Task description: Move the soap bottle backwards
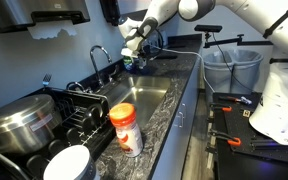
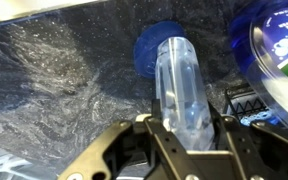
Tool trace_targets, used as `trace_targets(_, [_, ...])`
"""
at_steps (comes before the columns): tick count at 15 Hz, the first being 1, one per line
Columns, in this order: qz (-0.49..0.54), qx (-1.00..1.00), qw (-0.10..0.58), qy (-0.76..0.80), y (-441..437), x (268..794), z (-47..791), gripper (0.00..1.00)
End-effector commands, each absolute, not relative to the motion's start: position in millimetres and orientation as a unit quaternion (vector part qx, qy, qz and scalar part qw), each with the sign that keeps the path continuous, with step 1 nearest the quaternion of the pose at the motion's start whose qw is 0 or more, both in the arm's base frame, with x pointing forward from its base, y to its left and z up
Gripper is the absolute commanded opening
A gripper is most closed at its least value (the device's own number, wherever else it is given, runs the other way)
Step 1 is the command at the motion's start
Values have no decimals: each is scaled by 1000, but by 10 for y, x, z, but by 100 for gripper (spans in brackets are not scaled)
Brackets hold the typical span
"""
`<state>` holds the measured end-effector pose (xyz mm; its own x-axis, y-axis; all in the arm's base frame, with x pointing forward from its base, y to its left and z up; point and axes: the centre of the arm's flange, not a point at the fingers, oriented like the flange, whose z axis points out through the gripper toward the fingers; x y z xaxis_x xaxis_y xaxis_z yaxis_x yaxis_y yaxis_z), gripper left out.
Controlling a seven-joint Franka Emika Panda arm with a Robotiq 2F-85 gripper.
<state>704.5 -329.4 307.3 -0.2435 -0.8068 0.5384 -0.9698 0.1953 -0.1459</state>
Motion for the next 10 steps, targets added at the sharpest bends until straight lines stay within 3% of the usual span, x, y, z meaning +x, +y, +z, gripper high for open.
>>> trace_targets(1, [227,603,177,-744,-3322,7118,3124,17])
trace_targets(10, [223,610,178,-740,-3298,7104,3096,17])
